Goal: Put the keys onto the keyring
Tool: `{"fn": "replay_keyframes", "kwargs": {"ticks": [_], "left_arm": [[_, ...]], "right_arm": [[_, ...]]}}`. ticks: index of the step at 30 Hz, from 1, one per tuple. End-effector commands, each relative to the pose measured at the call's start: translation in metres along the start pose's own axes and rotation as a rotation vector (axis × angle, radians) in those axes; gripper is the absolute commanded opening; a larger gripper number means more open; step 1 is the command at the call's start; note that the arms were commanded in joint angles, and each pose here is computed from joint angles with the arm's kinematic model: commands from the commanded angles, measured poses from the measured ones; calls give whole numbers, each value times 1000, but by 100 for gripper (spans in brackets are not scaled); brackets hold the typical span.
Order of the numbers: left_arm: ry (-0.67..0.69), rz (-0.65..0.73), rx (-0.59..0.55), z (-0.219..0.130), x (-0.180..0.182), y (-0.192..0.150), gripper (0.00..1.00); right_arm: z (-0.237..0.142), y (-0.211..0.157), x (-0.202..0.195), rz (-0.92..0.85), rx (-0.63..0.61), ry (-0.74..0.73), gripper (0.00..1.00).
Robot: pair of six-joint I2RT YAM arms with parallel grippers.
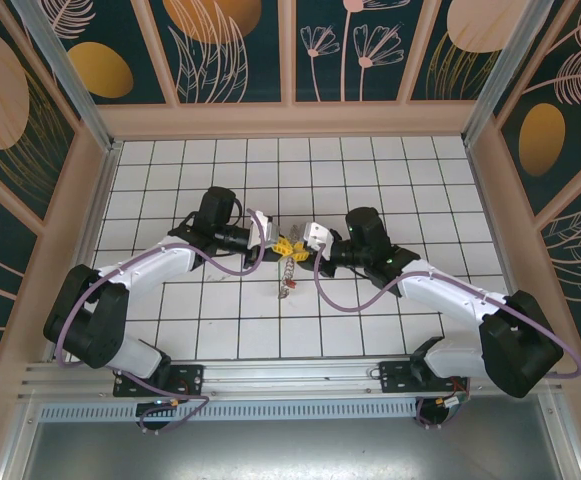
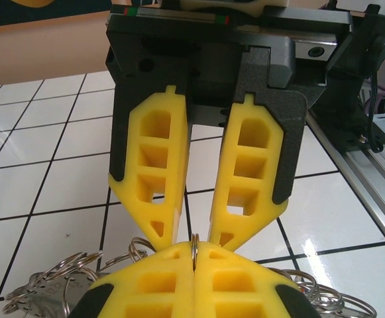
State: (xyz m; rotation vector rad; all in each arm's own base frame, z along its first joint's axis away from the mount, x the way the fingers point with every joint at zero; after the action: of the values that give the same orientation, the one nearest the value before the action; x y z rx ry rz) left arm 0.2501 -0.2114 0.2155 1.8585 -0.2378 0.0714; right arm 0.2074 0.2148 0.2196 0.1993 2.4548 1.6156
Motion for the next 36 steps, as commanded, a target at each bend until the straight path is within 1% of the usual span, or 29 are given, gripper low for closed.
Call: {"fn": "replay_keyframes", "kwargs": {"ticks": [1, 2, 6, 8, 12, 14, 17, 20, 23, 26, 29, 31, 36], "left_arm": [[-11, 43, -45, -1, 1, 10, 0], [-12, 44, -47, -1, 1, 11, 0], [-9, 49, -50, -2, 0, 12, 0], [-8, 50, -54, -2, 0, 13, 0], [-10, 47, -52, -2, 0, 12, 0], [-9, 50, -52, -2, 1, 13, 0], [-17, 44, -47, -1, 1, 12, 0], [-12, 44, -23, -2, 1, 10, 0], [-19, 36, 27, -1, 2, 7, 5], [-26, 21, 68, -2, 2, 5, 11], [-21, 12, 102, -1, 4, 3, 13], [-26, -4, 124, 0, 3, -2, 16], [-23, 6, 155, 0, 11, 4, 19]], "right_arm": [[-5, 13, 1, -27, -86, 23, 19], [-4, 11, 1, -25, -77, 24, 17], [0, 3, -2, -10, 2, 5, 16], [2, 1, -4, -6, 33, -13, 12], [-1, 3, -4, -28, 17, -26, 10], [-2, 5, -5, -33, 9, -40, 4], [-2, 7, -5, -35, -8, -34, 1], [-3, 9, -5, -35, -10, -50, 0], [-5, 13, -6, -44, -8, -73, 0], [-6, 16, -7, -52, 6, -71, 0], [-5, 18, -8, -48, 25, -61, 0], [-5, 19, -7, -49, 31, -55, 0], [-3, 22, -8, -49, 44, -59, 0]]}}
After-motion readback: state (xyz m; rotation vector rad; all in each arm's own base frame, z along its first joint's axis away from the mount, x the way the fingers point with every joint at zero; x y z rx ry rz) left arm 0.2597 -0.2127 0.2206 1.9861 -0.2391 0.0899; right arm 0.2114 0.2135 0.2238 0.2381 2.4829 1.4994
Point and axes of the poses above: each hand's point on the last joint's axis, 136 mm out from that joint toward the fingers, its own z axis out along the fingers, its own x axis along the line the jaws close on, y = z × x, the point moved 10 cm from there along -z, back along the fingers, and after that the axes turned 5 degrees about z, right-handed, at the moved point
